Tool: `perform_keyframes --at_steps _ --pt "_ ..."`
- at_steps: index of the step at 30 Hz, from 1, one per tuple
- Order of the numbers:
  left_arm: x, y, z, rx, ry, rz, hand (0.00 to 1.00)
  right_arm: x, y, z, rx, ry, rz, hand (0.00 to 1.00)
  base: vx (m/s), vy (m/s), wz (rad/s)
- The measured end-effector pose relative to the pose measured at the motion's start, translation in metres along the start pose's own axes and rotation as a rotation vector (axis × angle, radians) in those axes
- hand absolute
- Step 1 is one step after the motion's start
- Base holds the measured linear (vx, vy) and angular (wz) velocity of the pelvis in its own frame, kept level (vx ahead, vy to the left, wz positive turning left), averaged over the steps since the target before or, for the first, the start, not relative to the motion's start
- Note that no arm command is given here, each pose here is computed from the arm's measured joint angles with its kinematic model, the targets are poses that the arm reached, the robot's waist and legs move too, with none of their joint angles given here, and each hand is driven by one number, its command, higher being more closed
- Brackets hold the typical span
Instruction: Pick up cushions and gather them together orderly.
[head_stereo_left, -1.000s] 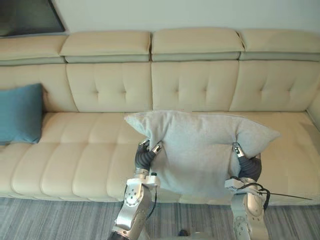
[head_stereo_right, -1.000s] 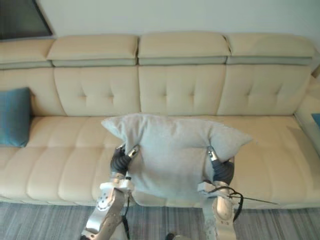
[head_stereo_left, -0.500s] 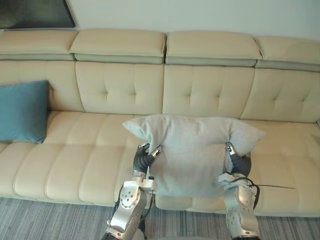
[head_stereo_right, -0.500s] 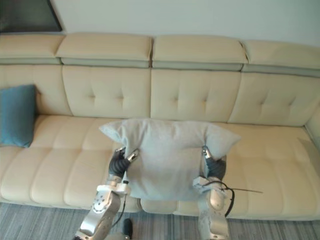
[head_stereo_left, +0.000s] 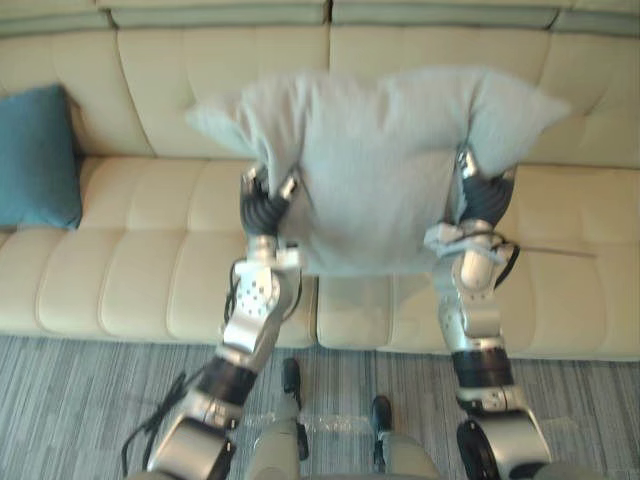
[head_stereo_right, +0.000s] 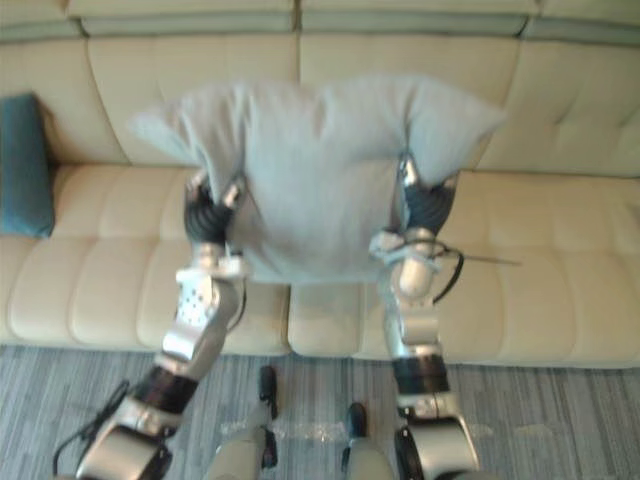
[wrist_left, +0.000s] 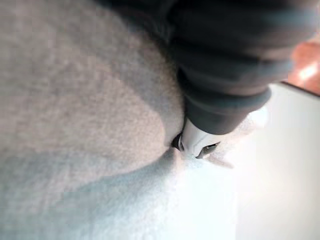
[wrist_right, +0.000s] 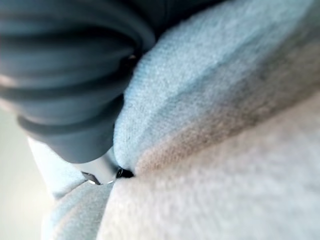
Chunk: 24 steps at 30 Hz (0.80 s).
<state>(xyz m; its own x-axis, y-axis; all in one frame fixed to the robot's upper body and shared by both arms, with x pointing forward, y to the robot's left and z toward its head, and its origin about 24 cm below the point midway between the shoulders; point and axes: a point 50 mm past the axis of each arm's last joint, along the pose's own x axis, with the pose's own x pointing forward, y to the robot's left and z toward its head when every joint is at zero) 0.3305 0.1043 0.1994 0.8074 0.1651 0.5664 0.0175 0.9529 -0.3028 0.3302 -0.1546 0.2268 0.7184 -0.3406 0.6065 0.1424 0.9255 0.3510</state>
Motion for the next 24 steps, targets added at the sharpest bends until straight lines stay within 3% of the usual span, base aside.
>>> perform_keyframes --at_steps 6,12,13,18,24 --pt "0.085 -0.029 0.059 0.051 -0.205 0.023 1.0 0.07 0.038 0.05 0.046 -0.162 -0.043 1.0 0.0 0.007 0.03" --pt "0.118 -0.046 0.098 0.024 -0.279 0.059 1.0 0.099 0.059 0.074 0.077 -0.187 -0.075 1.0 0.04 -0.005 0.13" --pt "0.122 -0.049 0.1 0.008 -0.272 0.069 0.0 0.106 0.062 0.081 0.067 -0.198 -0.072 0.0 0.09 -0.054 0.23" --pt "0.128 -0.038 0.083 -0.035 -0.156 0.151 0.0 0.117 0.063 0.073 0.053 -0.112 -0.096 0.0 0.05 -0.064 0.03" --pt "0.131 -0.044 0.088 -0.036 -0.177 0.084 0.0 0.126 0.064 0.084 0.03 -0.141 -0.057 0.0 0.02 -0.074 -0.07"
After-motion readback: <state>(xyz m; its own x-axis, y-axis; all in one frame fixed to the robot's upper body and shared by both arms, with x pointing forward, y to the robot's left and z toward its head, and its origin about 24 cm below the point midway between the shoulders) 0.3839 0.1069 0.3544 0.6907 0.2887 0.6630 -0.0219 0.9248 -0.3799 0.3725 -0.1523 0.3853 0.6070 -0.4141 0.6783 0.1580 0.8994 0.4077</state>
